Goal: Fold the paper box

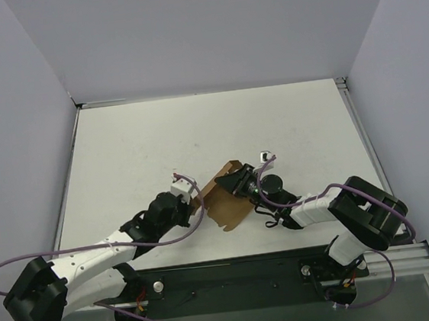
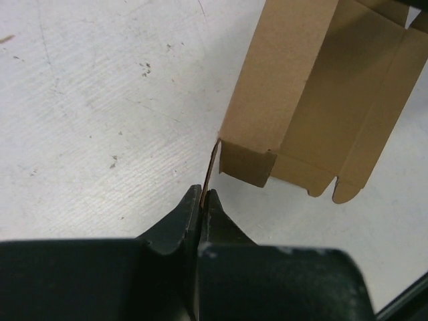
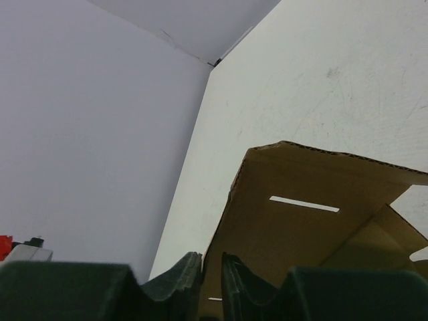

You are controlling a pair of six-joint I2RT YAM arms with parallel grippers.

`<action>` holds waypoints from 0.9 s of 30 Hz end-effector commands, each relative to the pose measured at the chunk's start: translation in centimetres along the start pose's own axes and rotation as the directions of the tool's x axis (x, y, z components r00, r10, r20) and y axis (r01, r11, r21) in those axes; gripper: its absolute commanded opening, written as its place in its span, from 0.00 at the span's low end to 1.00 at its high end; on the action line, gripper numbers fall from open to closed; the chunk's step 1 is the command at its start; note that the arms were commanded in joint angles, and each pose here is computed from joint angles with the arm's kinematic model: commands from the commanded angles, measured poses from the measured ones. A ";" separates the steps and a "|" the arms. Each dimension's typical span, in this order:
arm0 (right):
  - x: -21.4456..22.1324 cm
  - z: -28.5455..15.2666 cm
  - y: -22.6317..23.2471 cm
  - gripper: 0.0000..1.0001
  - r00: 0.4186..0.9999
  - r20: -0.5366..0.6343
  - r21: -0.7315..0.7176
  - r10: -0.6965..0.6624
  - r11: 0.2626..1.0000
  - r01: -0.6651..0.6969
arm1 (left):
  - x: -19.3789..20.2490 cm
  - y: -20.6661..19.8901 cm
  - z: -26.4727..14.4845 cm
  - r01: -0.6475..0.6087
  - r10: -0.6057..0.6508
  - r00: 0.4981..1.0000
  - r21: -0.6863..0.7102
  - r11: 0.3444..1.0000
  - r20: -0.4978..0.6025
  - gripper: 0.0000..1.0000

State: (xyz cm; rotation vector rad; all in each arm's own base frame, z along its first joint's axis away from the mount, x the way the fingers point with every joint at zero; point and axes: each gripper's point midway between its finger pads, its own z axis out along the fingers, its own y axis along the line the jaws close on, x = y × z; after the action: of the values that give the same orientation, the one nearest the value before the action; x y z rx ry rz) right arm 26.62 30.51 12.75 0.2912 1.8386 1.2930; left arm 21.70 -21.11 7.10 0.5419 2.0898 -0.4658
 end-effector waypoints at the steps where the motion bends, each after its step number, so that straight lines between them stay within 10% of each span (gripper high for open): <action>1: -2.1 0.3 2.3 0.26 0.996 0.085 -0.077 0.018 0.997 -0.011 | -4.5 0.7 0.4 -0.040 0.049 0.995 -0.106 0.994 0.087 0.00; 9: -1.4 0.8 0.9 0.41 0.998 0.067 -0.027 0.018 0.999 -0.016 | -4.2 -0.5 1.6 -0.125 0.126 0.992 -0.164 0.978 -0.006 0.00; 21: -0.6 0.4 -2.4 0.00 0.998 0.062 0.035 0.030 0.999 -0.032 | -4.0 0.0 1.8 -0.116 0.117 0.993 -0.225 0.967 -0.008 0.01; 27: -0.1 -0.1 -3.5 0.00 0.998 0.062 0.045 0.034 0.998 -0.036 | -4.3 -0.6 1.7 -0.100 0.102 0.995 -0.189 0.977 0.003 0.41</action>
State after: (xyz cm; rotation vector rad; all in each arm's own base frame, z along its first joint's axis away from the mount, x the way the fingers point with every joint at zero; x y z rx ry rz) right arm 27.05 29.91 9.35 0.4036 1.8995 1.2746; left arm 23.61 -22.68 7.39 0.5967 2.1127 -0.1792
